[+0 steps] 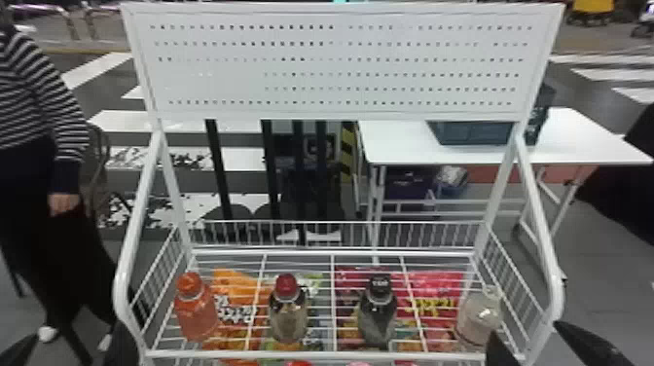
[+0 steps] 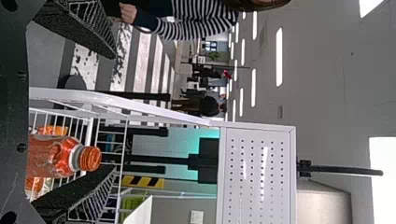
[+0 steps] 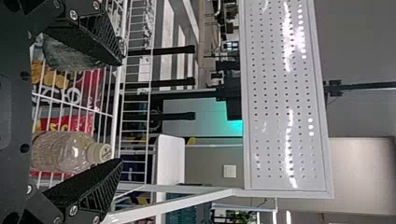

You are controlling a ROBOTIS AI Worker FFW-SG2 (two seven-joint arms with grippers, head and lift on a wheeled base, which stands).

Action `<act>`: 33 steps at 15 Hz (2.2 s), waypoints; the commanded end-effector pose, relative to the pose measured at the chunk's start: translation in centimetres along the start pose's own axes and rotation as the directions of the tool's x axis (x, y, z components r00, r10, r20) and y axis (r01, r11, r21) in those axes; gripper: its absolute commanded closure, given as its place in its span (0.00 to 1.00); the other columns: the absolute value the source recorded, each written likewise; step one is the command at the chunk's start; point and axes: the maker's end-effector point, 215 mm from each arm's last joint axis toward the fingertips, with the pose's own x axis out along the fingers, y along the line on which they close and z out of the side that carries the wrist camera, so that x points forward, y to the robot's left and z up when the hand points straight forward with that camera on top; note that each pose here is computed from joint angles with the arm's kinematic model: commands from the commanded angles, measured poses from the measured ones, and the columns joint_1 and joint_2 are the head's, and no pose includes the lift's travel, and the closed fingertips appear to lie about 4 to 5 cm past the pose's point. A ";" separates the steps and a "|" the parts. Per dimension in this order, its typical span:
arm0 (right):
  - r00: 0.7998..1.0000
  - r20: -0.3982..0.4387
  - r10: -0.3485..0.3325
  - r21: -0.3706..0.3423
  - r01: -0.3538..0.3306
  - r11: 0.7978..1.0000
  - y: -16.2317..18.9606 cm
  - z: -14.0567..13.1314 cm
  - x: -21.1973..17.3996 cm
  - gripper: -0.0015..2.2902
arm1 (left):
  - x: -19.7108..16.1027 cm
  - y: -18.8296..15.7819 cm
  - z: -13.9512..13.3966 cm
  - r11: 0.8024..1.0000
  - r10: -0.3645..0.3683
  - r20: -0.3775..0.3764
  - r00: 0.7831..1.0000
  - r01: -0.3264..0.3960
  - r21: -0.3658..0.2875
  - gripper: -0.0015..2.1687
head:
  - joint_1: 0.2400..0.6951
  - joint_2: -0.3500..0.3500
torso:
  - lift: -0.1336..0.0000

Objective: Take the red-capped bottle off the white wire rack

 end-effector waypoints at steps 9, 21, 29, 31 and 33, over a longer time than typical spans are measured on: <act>0.999 -0.044 -0.010 0.008 0.011 1.000 -0.5 0.3 -1.0 0.07 | 1.4 -0.3 -0.3 1.000 -0.018 -0.074 0.997 0.018 0.005 0.02 | 0.57 0.50 | 1.00; 1.000 -0.001 -0.005 0.027 0.005 1.000 -0.4 1.1 -0.9 0.07 | -2.7 -14.3 -6.6 0.981 -0.193 -0.086 0.977 0.190 -0.048 0.02 | 0.57 0.50 | 1.00; 1.000 -0.008 -0.014 0.017 0.014 1.000 -0.6 0.6 -0.9 0.07 | -0.1 -21.9 -12.9 0.961 -0.278 -0.093 0.956 0.277 -0.028 0.02 | 0.57 0.50 | 1.00; 1.000 -0.010 -0.010 0.013 0.010 1.000 -0.2 0.6 -0.7 0.07 | 2.0 -21.7 -12.9 0.963 -0.269 -0.082 0.960 0.269 -0.018 0.02 | 0.57 0.50 | 1.00; 1.000 -0.015 -0.006 0.006 0.006 1.000 0.1 0.2 -0.4 0.07 | 3.8 -21.4 -13.6 0.965 -0.263 -0.085 0.961 0.263 -0.012 0.02 | 0.57 0.50 | 1.00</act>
